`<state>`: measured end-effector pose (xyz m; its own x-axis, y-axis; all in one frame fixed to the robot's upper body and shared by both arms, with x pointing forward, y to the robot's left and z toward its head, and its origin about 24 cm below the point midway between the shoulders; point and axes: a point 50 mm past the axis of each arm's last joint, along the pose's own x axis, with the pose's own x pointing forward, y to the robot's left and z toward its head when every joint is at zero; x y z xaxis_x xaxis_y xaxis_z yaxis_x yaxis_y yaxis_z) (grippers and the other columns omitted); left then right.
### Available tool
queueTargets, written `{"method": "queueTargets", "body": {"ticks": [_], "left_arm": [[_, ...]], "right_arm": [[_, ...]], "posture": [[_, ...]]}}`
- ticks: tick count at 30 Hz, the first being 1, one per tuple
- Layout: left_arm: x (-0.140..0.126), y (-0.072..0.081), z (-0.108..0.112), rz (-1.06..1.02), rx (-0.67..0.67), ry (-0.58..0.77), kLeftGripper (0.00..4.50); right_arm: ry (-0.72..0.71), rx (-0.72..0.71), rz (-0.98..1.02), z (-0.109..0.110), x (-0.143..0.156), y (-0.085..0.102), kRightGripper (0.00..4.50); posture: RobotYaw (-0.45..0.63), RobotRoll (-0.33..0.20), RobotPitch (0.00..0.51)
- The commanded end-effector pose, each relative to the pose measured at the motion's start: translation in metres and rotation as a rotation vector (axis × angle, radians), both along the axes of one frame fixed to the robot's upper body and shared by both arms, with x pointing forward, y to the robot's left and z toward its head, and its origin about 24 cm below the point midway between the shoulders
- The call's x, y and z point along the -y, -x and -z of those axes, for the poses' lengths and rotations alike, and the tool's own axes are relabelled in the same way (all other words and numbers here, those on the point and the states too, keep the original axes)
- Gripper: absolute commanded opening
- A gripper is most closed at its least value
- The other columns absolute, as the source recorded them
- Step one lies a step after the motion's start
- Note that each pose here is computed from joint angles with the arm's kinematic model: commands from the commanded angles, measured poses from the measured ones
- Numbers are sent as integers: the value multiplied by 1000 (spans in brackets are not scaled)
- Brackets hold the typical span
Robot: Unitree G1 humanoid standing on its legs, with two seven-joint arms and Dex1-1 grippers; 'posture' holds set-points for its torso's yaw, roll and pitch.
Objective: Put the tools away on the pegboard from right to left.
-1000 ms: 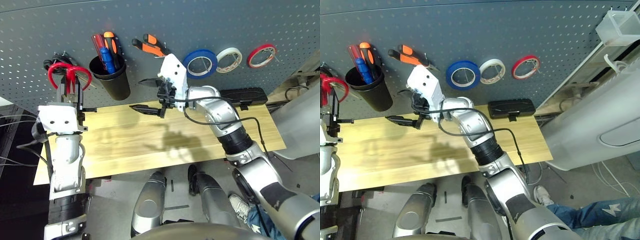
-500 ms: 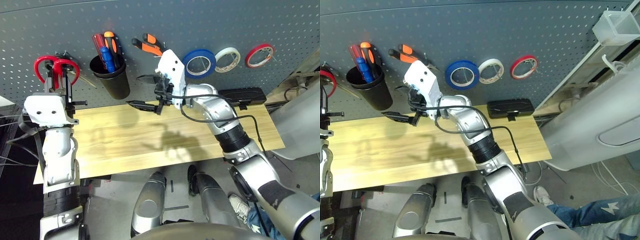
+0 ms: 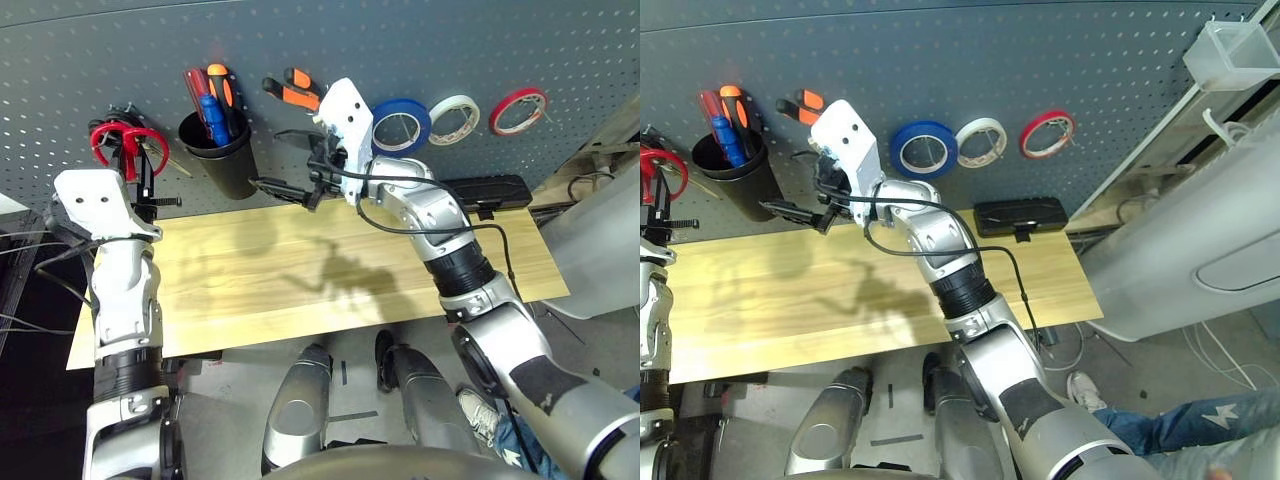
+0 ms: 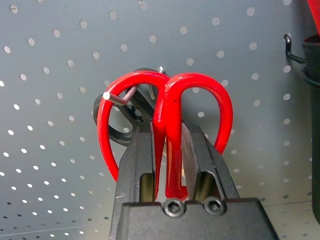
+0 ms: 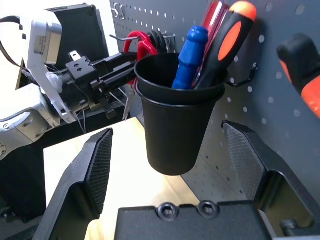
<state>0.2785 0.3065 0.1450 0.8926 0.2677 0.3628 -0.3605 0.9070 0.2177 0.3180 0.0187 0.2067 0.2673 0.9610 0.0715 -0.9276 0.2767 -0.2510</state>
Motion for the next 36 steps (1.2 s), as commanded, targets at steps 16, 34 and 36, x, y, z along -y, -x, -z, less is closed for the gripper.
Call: {"method": "queueTargets", "body": {"ticks": [16, 34, 36], "left_arm": [[64, 9, 102, 242, -456, 14, 4461], [52, 3, 151, 93, -709, 83, 4461], [52, 3, 153, 74, -723, 82, 4461]], "right_arm": [[179, -307, 501, 127, 88, -24, 4500], [72, -484, 1214, 176, 232, -27, 4500], [88, -480, 1220, 177, 238, -28, 4500]], "posture": [[176, 0, 224], [92, 0, 229], [85, 0, 231]]}}
